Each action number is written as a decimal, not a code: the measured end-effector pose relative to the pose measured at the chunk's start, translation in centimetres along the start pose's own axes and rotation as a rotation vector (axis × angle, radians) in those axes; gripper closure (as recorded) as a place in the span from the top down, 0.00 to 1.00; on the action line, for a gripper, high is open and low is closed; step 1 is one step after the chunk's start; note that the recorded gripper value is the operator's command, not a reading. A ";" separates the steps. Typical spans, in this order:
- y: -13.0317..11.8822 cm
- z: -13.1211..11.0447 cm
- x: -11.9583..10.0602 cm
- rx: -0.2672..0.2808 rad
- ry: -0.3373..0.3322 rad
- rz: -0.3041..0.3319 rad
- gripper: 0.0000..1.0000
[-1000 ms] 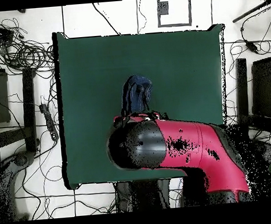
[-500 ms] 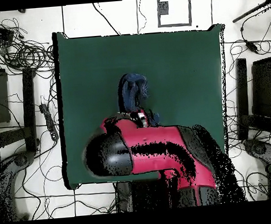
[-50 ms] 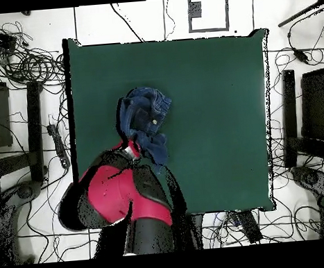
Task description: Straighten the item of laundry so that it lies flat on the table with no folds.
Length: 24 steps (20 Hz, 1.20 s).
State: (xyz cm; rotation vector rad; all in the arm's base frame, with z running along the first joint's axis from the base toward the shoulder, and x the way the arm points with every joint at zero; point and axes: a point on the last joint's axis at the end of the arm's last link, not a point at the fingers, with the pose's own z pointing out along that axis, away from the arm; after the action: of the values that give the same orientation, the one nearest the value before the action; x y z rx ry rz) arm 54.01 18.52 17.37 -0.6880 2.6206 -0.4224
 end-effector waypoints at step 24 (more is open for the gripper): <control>8.7 5.1 5.8 0.252 -0.143 0.163 0.00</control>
State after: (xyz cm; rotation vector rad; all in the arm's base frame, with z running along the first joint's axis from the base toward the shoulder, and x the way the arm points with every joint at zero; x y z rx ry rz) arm 48.18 21.83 7.86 -0.4039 2.4109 -0.6164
